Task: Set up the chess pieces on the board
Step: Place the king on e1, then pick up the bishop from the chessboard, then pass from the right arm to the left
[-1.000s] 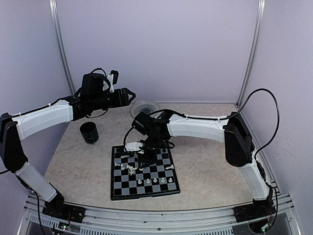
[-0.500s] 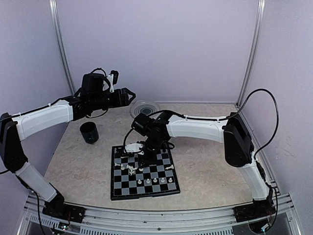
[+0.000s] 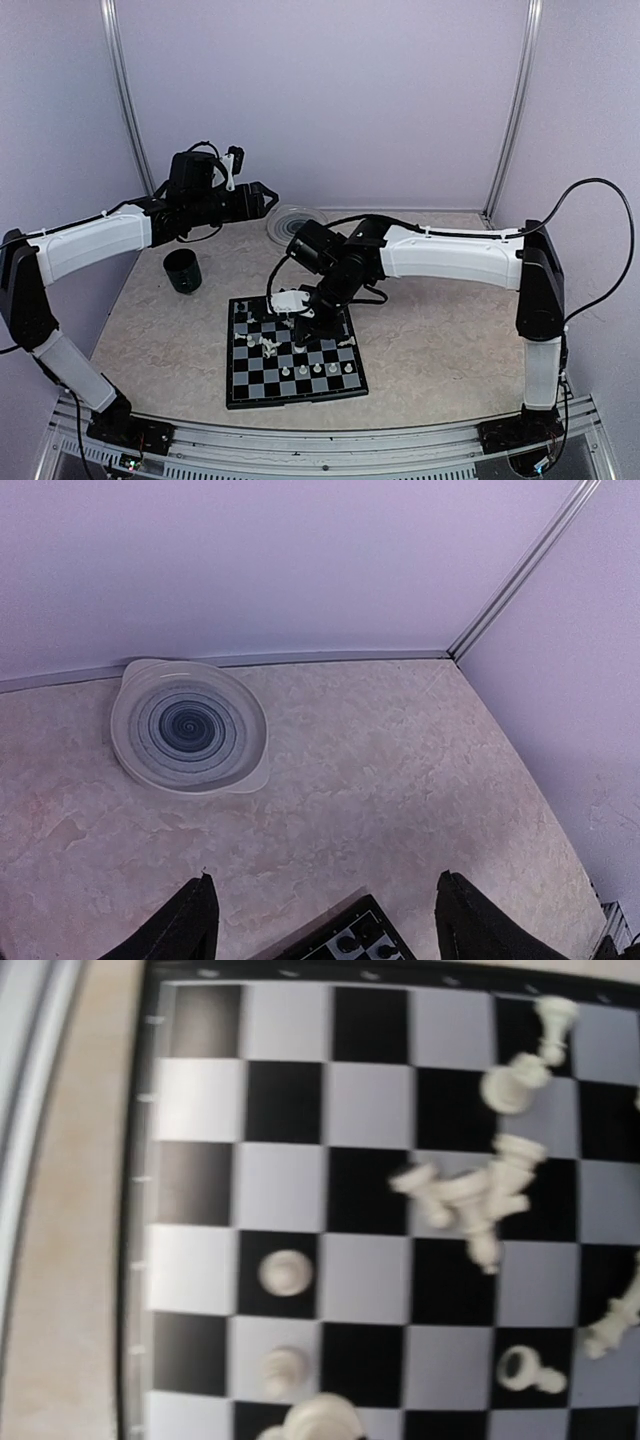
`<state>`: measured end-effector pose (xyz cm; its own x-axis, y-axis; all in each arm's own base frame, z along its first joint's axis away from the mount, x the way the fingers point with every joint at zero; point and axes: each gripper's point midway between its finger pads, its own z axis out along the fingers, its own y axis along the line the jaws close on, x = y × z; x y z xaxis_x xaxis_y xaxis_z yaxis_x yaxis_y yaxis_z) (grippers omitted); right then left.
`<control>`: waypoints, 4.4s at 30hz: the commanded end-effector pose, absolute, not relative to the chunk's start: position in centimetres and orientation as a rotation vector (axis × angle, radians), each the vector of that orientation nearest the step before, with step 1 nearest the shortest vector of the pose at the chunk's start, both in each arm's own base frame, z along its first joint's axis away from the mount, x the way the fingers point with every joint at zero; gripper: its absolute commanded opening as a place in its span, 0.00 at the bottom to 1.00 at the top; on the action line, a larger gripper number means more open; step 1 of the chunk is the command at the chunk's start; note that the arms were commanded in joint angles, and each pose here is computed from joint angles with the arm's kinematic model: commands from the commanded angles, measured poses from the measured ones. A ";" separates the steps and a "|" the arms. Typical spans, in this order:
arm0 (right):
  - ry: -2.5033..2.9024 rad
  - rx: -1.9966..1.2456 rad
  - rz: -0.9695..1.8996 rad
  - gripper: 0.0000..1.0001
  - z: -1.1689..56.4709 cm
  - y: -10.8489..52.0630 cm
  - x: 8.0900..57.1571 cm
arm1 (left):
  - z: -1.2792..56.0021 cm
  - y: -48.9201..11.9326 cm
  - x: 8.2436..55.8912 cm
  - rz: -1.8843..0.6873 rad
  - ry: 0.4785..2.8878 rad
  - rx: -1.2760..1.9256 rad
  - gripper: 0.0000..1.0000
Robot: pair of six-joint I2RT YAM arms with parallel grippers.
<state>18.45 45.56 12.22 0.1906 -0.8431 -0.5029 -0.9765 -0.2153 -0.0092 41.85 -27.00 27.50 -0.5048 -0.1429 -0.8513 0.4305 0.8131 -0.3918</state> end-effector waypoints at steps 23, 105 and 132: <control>1.632 -2.353 0.551 0.14 6.4 46.0 12.5 | 28.4 -27.2 42.1 -0.717 1.969 0.218 0.77; 1.691 -1.715 0.604 0.09 18.0 36.0 26.5 | 28.7 -31.8 39.2 -0.744 1.944 0.447 0.76; 1.547 -1.553 0.661 0.08 20.6 34.2 26.5 | 21.4 -42.7 27.6 -1.446 2.167 0.471 0.53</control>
<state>27.03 34.13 19.13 0.0861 -0.5784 -0.8112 -0.9785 0.1042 -0.1781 27.99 -41.75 21.76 -0.8110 -0.0030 -0.5850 0.5353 0.3994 -0.7442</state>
